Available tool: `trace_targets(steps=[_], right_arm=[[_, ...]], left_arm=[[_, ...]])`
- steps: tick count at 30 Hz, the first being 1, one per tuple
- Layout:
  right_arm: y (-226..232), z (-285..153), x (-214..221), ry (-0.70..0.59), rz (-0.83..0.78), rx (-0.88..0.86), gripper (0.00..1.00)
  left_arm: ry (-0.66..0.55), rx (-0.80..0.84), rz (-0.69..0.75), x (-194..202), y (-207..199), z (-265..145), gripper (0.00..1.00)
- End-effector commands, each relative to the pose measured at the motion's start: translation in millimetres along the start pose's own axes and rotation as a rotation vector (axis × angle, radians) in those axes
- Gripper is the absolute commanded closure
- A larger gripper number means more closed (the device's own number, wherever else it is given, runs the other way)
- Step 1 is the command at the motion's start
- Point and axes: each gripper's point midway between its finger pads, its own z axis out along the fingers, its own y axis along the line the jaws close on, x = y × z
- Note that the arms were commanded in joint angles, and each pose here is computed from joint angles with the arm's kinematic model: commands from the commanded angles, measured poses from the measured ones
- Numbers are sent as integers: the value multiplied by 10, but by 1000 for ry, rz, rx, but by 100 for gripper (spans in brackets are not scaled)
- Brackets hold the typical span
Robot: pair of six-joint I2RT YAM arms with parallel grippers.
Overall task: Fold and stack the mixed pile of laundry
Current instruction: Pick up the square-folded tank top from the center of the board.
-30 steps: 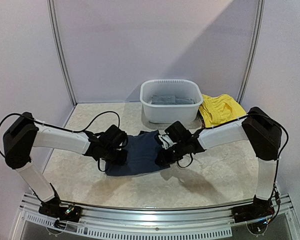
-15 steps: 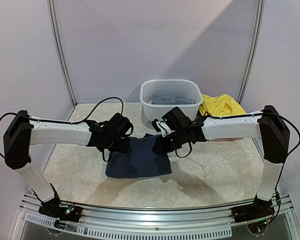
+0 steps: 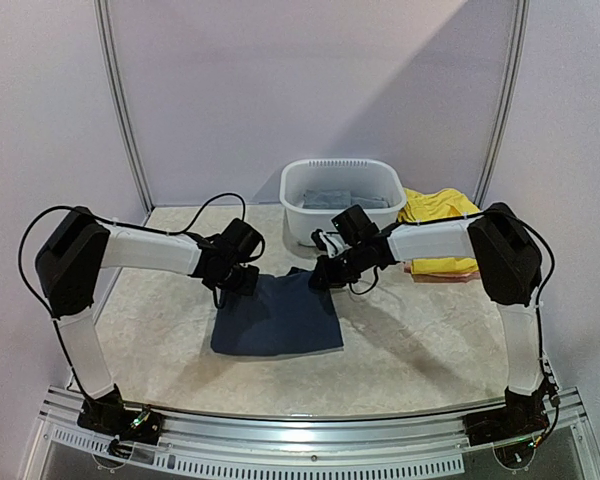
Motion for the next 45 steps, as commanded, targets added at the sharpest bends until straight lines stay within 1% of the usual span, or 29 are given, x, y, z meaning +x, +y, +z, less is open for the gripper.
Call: trace_targets(steps=[1, 4, 6, 11, 14, 18, 20, 21, 23, 24, 25, 27, 29, 30, 34, 35, 37, 40, 42, 44, 45], right_arm=[[-294, 184, -135, -3, 37, -30, 89], [-550, 297, -60, 27, 80, -7, 89], [-643, 338, -10, 41, 91, 7, 89], [-723, 380, 66, 63, 93, 29, 89], [-711, 341, 63, 63, 88, 34, 89], [-546, 115, -55, 19, 65, 12, 84], [-451, -14, -111, -7, 50, 3, 80], [-408, -74, -130, -20, 44, 1, 78], [-273, -269, -217, -65, 19, -4, 70], [-248, -326, -223, -77, 13, 1, 67], [-175, -445, -271, -104, 1, -2, 64], [-125, -574, -272, -129, -7, 4, 58], [-140, -701, -222, -151, -2, 27, 57], [-130, -780, -247, -177, -3, 39, 56], [-330, -1022, -103, -265, 30, 136, 44], [-377, -1080, -83, -291, 42, 158, 41], [-394, -1250, -62, -346, 47, 182, 34], [-424, -1383, 15, -385, 58, 196, 25], [-435, -1458, 53, -413, 74, 194, 16], [-401, -1534, 94, -422, 78, 180, 10], [-396, -1538, 129, -414, 80, 174, 7]], left_arm=[[-28, 31, -21, -162, 33, 189, 71], [0, 30, -54, -119, 154, 355, 71], [21, 22, -70, -67, 237, 459, 71], [65, -1, -89, 61, 361, 675, 72], [57, -2, -92, 40, 364, 642, 71], [-9, -27, -60, -153, 347, 371, 68], [-44, -50, -32, -249, 327, 202, 64], [-65, -62, -18, -301, 316, 112, 59], [-108, -89, 24, -376, 247, -90, 49], [-135, -113, 41, -424, 238, -190, 40], [-155, -112, 64, -453, 177, -288, 34], [-203, -129, 114, -507, 81, -475, 26], [-241, -130, 172, -523, -42, -635, 20], [-259, -129, 210, -519, -119, -696, 19], [-366, -137, 407, -468, -484, -925, 18], [-386, -131, 434, -455, -570, -974, 17], [-373, -84, 504, -378, -746, -1022, 17], [-375, -14, 585, -239, -979, -1099, 17], [-391, 35, 650, -129, -1163, -1153, 12], [-392, 82, 745, 6, -1346, -1175, 9], [-373, 111, 791, 95, -1434, -1169, 9]])
